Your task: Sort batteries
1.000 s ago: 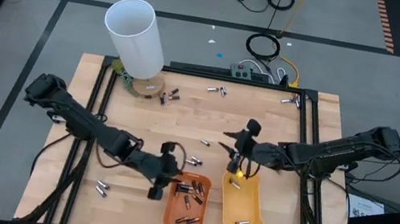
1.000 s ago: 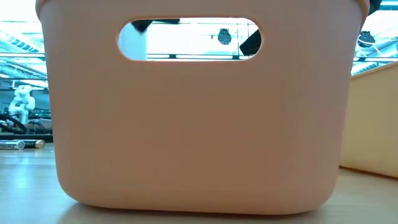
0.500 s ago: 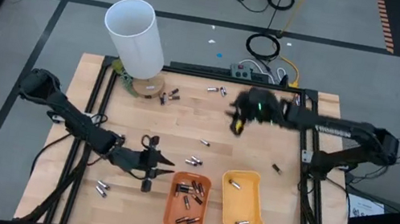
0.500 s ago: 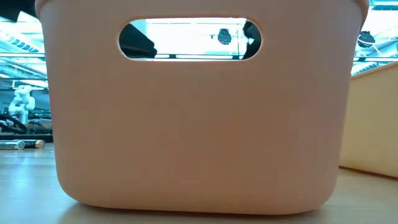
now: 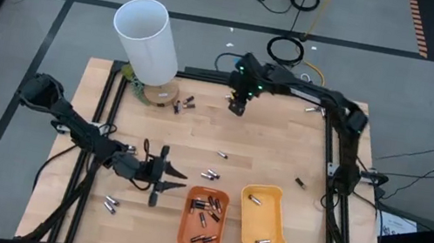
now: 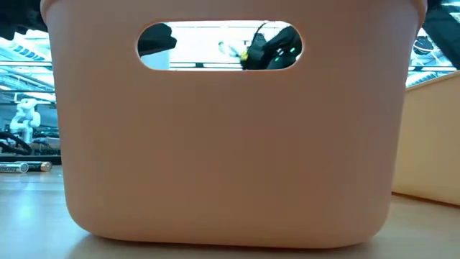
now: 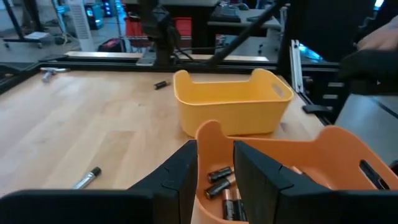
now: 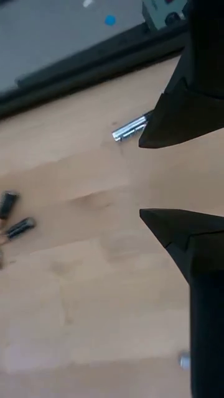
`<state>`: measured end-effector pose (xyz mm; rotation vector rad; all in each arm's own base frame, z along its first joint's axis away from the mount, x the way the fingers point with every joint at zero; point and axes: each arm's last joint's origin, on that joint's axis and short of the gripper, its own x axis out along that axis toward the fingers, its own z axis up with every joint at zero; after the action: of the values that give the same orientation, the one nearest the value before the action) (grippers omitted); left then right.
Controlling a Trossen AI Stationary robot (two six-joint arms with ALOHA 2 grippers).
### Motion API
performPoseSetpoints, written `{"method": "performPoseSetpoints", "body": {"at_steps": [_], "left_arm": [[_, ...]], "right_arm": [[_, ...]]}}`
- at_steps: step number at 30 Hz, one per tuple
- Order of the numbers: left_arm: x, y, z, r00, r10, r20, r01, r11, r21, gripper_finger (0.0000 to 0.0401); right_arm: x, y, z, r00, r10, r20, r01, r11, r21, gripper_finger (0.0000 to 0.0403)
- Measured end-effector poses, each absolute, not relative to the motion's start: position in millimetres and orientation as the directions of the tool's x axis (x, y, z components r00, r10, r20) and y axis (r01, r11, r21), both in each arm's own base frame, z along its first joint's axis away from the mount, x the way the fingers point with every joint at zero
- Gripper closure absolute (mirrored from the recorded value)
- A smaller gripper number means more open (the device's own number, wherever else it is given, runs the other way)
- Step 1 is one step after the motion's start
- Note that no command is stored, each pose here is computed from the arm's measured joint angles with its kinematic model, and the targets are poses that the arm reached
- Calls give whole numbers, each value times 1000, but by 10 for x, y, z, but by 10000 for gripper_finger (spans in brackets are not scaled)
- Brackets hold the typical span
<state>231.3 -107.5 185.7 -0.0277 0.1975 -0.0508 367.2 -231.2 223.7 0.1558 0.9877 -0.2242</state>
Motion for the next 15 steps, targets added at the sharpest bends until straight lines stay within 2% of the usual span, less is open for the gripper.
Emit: {"method": "performPoseSetpoints", "body": {"at_steps": [10, 15], "left_arm": [[2294, -1107, 1833, 972, -84, -221, 83, 996, -13, 289], [2294, -1108, 1833, 971, -89, -221, 91, 996, -1, 289]], "right_arm": [[3969, -2568, 1754, 450, -79, -890, 200, 980, 14, 243], [3995, -2636, 1717, 439, -77, -895, 175, 985, 1, 243]]}}
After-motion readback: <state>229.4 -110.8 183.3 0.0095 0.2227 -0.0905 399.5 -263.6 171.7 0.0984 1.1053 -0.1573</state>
